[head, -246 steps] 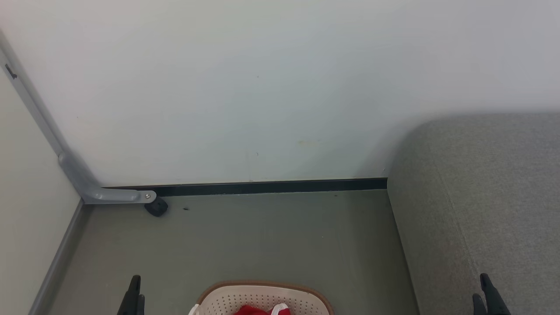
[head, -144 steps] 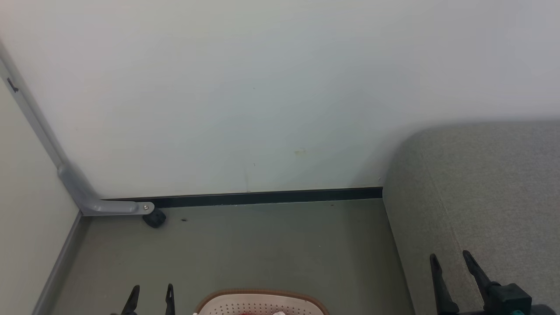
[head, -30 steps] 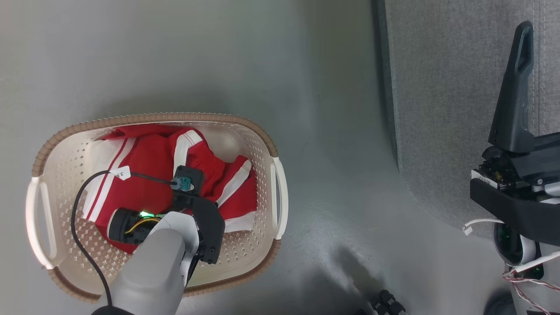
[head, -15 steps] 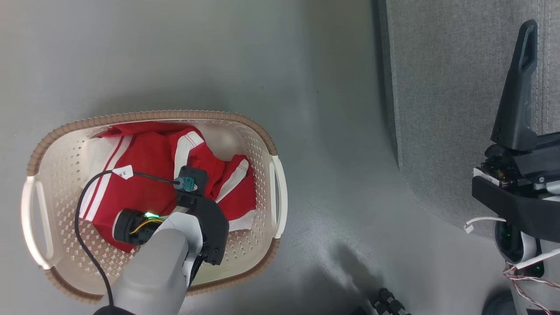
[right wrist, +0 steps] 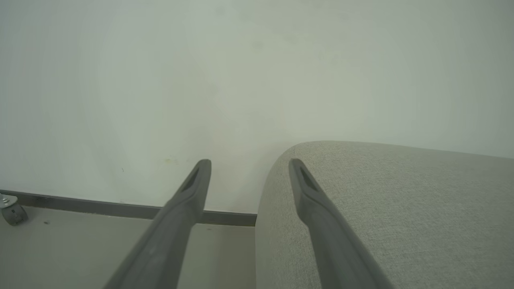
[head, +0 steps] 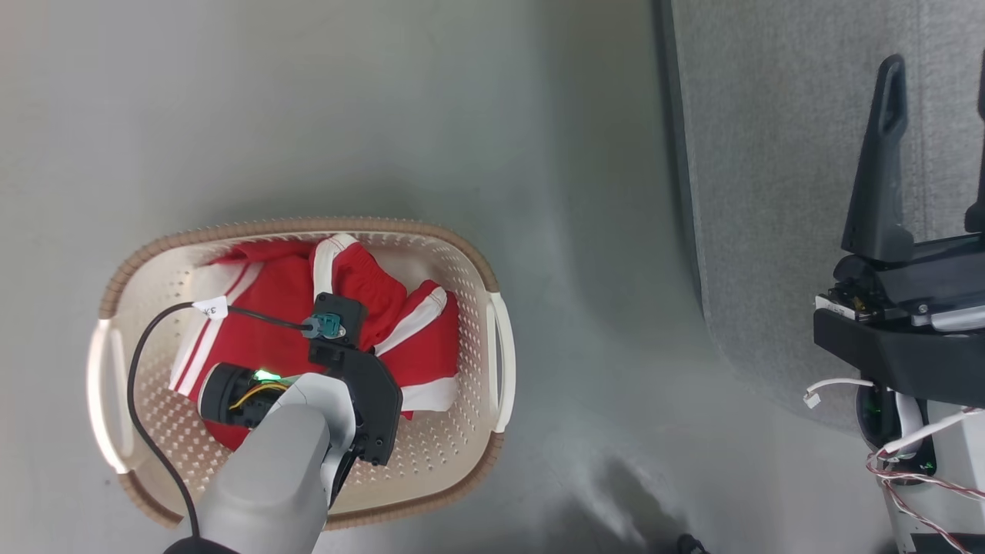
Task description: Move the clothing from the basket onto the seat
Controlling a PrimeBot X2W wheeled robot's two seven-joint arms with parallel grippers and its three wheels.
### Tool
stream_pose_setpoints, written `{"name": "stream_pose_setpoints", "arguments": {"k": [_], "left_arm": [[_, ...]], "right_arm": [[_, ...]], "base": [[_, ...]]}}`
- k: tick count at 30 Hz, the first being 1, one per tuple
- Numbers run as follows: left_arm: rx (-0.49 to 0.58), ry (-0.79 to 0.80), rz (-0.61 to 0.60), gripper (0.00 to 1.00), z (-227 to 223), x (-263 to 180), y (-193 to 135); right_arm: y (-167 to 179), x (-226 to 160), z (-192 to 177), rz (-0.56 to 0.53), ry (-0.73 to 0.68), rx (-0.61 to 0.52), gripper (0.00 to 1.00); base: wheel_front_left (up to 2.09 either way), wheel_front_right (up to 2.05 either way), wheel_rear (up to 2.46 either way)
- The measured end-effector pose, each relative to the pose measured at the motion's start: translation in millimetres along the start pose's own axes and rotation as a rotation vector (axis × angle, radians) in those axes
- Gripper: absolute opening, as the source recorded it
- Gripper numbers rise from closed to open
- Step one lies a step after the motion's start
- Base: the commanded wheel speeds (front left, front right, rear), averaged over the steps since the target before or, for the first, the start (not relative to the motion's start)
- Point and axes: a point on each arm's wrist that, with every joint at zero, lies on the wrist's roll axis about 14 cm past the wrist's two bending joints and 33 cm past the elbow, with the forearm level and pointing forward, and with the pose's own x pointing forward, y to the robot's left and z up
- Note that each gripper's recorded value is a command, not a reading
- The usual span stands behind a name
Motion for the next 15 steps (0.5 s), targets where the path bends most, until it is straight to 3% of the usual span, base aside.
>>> {"name": "stream_pose_setpoints", "arguments": {"k": [15], "left_arm": [[-0.01,-0.258,0.04,0.0,59,-48,7]], "right_arm": [[7,-6,14,0.006,0.011,0.081,1.0]], "base": [[0.0,0.0,0.0]]}}
